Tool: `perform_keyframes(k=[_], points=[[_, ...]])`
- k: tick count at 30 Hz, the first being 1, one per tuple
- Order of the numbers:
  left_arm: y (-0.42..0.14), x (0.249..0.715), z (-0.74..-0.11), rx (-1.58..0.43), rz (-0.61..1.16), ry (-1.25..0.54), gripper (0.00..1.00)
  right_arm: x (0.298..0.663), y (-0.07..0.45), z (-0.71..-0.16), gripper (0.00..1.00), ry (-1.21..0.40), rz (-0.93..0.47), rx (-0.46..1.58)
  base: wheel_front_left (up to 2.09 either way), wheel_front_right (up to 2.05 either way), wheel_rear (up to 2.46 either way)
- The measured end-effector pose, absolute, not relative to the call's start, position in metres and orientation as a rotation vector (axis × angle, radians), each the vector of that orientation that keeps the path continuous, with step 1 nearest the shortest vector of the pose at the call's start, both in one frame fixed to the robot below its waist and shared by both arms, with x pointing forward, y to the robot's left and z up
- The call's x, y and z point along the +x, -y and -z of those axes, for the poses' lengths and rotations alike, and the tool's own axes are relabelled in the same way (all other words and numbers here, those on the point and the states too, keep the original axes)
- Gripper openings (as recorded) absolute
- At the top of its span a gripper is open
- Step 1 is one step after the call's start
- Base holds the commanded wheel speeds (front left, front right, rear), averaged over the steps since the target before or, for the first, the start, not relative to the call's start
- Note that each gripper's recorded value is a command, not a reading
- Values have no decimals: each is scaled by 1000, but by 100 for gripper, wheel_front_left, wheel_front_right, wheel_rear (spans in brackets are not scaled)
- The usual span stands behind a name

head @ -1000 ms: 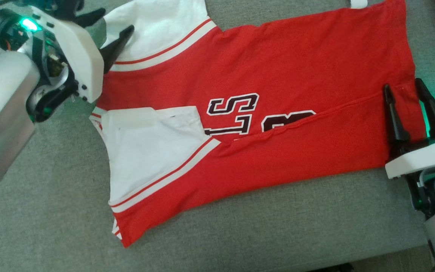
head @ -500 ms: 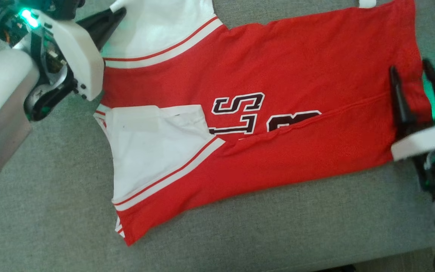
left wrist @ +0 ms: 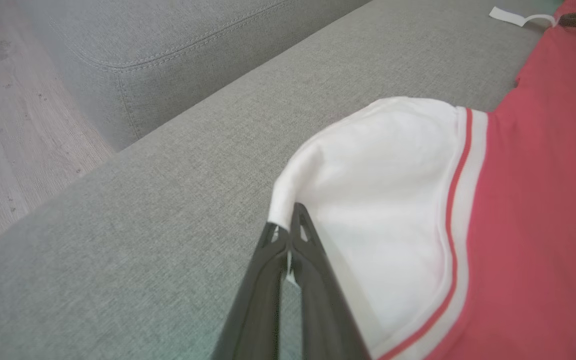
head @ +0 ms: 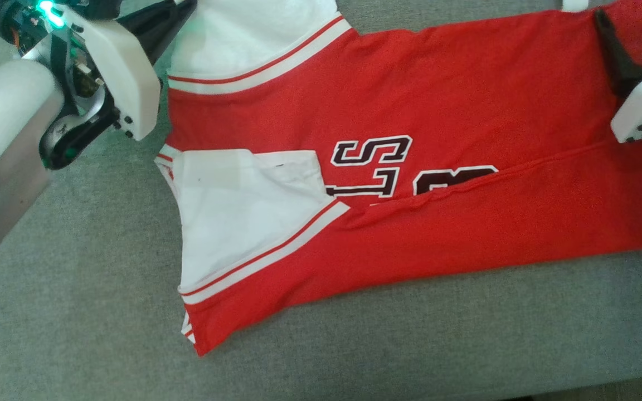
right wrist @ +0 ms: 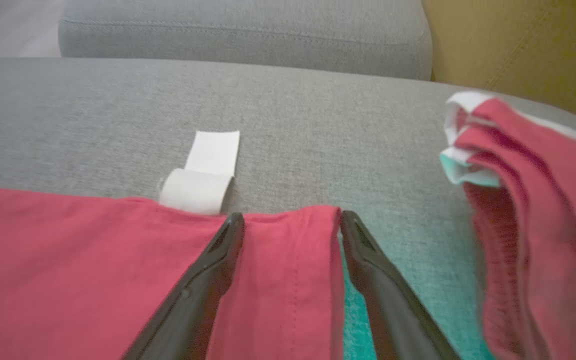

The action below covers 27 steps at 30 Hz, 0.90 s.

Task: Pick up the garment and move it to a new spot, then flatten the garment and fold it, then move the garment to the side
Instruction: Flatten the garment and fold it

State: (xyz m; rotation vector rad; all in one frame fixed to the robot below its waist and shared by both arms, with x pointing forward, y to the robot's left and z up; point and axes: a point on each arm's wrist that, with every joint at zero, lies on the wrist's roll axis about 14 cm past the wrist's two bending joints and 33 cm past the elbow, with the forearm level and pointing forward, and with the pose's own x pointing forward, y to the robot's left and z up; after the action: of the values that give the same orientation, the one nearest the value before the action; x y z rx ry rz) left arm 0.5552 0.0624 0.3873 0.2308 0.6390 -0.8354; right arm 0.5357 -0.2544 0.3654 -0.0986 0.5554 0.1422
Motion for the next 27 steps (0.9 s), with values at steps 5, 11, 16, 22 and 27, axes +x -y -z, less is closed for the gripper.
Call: perform_keyframes(k=[5, 11, 16, 22, 27], points=[[-67, 553, -383, 231, 828, -645, 0, 541, 261, -362, 0, -577, -133, -105, 0, 0, 0], [-67, 562, -389, 220, 822, -597, 0, 550, 260, -370, 0, -528, -132, -100, 0, 0, 0], [-66, 578, -405, 235, 810, -492, 0, 563, 262, -393, 0, -421, -120, -84, 0, 0, 0], [-58, 589, -445, 246, 819, -315, 0, 572, 267, -430, 0, -277, -99, -47, 0, 0, 0], [-52, 575, -468, 240, 850, -238, 0, 558, 271, -440, 0, -255, -95, -11, 0, 0, 0]])
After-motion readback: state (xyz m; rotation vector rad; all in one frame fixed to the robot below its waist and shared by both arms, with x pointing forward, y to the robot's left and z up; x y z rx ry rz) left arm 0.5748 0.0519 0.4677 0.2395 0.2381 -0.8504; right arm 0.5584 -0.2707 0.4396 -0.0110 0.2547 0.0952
